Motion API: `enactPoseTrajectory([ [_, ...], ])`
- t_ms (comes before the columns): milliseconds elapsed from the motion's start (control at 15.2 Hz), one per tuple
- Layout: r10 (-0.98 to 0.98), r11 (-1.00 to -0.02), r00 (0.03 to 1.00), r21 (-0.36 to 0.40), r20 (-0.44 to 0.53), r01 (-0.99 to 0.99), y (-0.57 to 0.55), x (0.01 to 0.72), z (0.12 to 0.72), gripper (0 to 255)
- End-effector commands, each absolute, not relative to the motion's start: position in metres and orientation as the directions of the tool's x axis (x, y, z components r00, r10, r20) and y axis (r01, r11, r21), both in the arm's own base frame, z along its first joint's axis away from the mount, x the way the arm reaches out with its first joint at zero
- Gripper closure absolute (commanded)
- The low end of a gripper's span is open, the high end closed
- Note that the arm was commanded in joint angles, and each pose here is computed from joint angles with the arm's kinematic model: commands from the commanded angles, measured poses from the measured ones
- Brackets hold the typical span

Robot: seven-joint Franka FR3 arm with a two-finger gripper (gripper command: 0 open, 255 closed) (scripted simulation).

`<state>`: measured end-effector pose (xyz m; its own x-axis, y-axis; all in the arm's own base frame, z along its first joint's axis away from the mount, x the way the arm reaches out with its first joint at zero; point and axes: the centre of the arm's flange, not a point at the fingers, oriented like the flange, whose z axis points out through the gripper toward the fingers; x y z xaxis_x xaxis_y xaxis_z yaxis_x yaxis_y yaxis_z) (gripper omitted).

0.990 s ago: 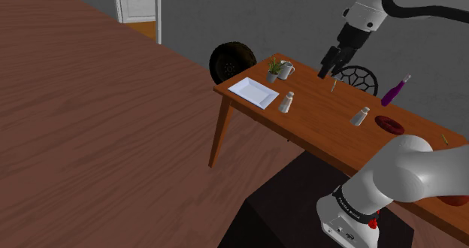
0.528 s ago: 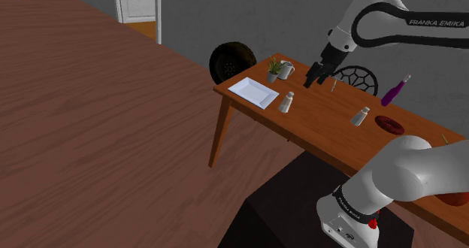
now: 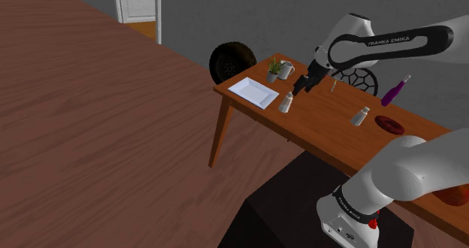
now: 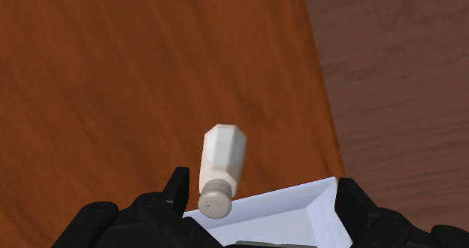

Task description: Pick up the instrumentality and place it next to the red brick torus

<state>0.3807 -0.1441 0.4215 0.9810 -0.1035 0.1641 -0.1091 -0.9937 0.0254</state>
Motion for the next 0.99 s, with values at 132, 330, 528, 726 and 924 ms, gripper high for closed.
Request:
enactPoseTrajectory([
  [132, -0.112, -0.992, 0.973, 0.027, 0.202, -0.12, -0.172, 0.401, 0.384, 0],
  [330, -0.114, -0.992, 0.971, 0.027, 0.21, -0.122, -0.179, 0.408, 0.364, 0],
  [528, -0.114, -0.992, 0.971, 0.027, 0.21, -0.122, -0.179, 0.411, 0.349, 0],
  [726, -0.114, -0.992, 0.971, 0.027, 0.21, -0.122, -0.18, 0.414, 0.336, 0],
  [924, -0.114, -0.992, 0.971, 0.027, 0.21, -0.122, -0.18, 0.414, 0.336, 0],
])
